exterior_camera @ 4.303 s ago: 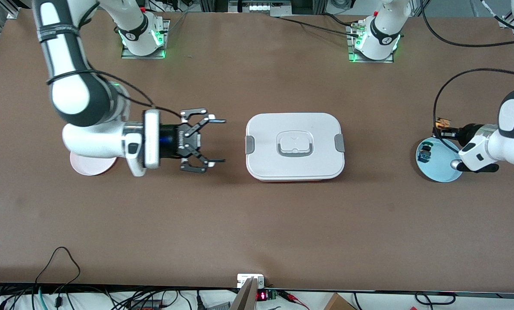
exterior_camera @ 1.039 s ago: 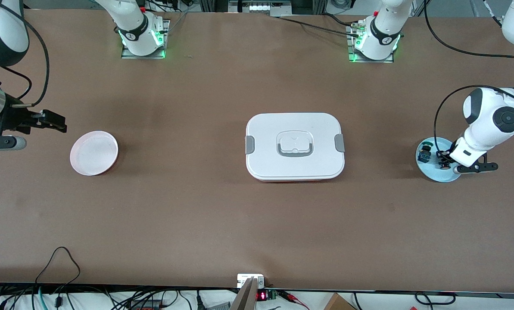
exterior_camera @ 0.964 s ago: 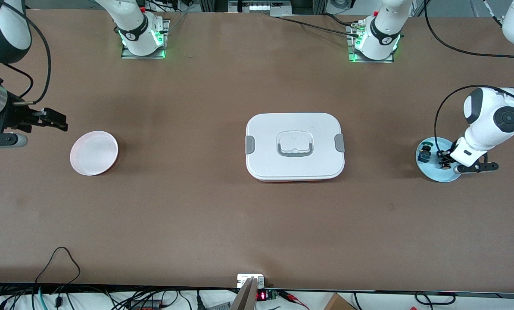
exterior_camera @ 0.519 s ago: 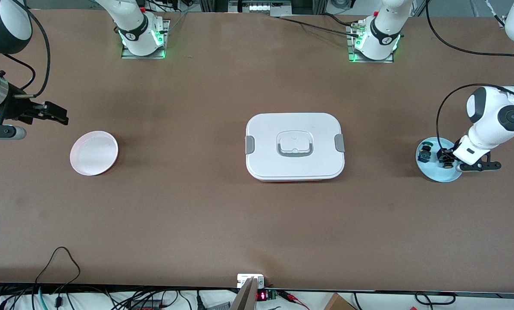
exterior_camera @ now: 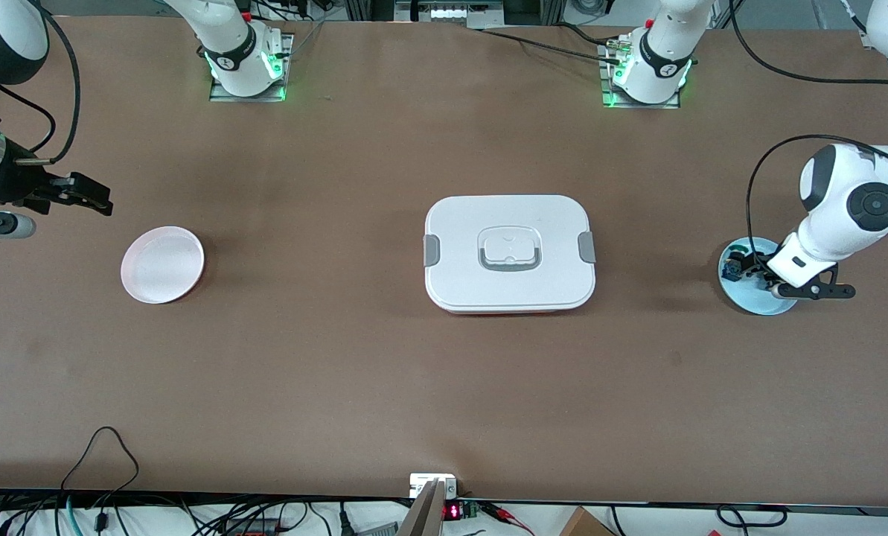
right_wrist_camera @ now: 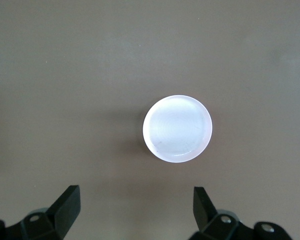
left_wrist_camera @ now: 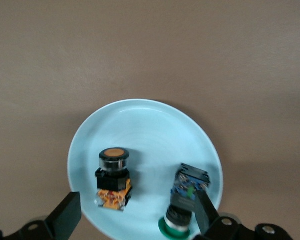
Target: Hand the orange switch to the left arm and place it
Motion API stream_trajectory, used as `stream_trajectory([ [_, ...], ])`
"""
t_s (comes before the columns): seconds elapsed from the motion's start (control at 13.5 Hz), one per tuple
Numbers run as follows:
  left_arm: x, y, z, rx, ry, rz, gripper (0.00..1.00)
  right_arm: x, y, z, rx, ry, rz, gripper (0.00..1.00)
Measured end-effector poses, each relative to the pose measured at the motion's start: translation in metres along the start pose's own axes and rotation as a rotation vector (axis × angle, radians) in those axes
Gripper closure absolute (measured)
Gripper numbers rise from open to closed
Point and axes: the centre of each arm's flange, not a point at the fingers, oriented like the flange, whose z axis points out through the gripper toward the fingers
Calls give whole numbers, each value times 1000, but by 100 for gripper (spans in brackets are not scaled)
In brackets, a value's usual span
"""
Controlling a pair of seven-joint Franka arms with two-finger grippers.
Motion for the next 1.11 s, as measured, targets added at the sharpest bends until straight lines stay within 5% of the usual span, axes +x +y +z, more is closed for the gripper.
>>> stream_trajectory([
  [0.74, 43, 40, -223, 47, -16, -1, 0, -2, -8, -13, -1, -4, -14, 0],
  [1.11, 32, 49, -282, -73, -75, -23, 0, -4, -4, -17, -5, 2, -7, 0],
])
